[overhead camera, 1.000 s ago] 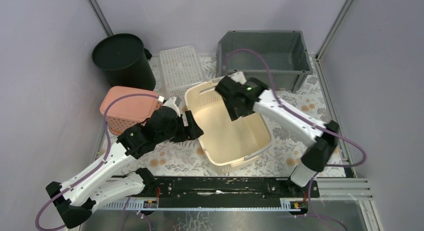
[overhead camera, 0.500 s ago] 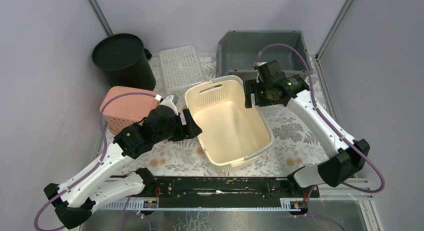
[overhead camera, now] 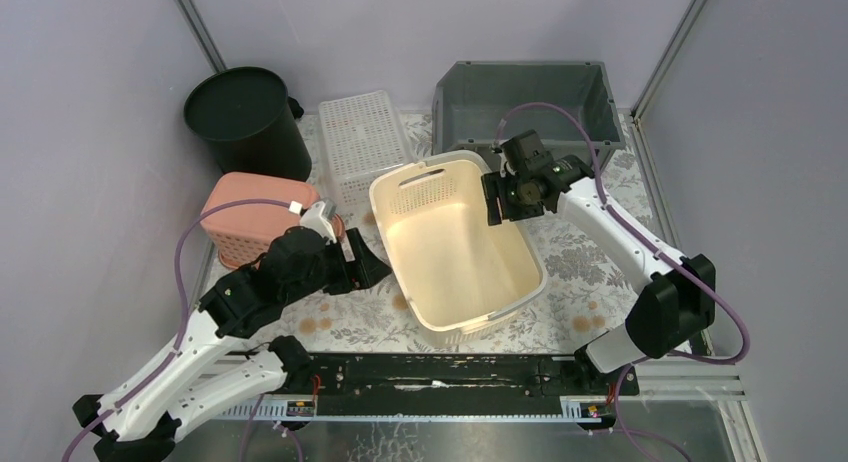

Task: Turn the large container upside down
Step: Turn the container upside down at the center of the board.

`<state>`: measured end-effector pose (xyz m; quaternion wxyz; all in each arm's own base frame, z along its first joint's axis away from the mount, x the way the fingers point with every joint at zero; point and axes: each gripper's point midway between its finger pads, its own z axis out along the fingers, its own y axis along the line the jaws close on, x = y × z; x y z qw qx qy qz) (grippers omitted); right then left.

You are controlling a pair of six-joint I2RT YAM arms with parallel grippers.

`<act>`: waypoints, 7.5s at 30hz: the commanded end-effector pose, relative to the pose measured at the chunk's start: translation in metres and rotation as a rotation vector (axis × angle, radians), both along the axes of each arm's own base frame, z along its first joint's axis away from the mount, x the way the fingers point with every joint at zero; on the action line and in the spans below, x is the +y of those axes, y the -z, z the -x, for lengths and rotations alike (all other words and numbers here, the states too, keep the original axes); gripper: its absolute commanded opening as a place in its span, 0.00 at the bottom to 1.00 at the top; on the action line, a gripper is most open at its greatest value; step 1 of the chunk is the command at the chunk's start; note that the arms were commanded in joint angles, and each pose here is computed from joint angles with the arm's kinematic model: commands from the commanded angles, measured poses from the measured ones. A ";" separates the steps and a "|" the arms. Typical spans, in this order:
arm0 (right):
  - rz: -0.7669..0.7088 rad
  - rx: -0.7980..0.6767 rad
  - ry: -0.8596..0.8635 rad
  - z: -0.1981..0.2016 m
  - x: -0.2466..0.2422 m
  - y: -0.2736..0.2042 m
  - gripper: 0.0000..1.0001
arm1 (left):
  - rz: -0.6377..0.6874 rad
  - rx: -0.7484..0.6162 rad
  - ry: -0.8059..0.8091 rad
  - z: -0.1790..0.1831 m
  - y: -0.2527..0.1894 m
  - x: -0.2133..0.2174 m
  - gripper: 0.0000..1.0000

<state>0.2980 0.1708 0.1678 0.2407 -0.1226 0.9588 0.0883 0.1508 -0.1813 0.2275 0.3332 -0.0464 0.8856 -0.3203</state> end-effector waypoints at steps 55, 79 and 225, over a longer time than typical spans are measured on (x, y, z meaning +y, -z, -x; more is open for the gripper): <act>1.251 -0.480 0.376 -0.003 -0.183 -0.189 0.00 | -0.001 -0.023 0.270 0.002 -0.004 -0.043 0.85; 0.718 -0.231 0.239 0.000 -0.069 -0.060 1.00 | -0.044 -0.012 0.173 -0.010 -0.004 -0.034 0.85; -0.422 -0.103 -0.094 0.069 0.067 -0.059 0.57 | 0.383 0.158 -0.037 -0.084 0.094 -0.162 0.79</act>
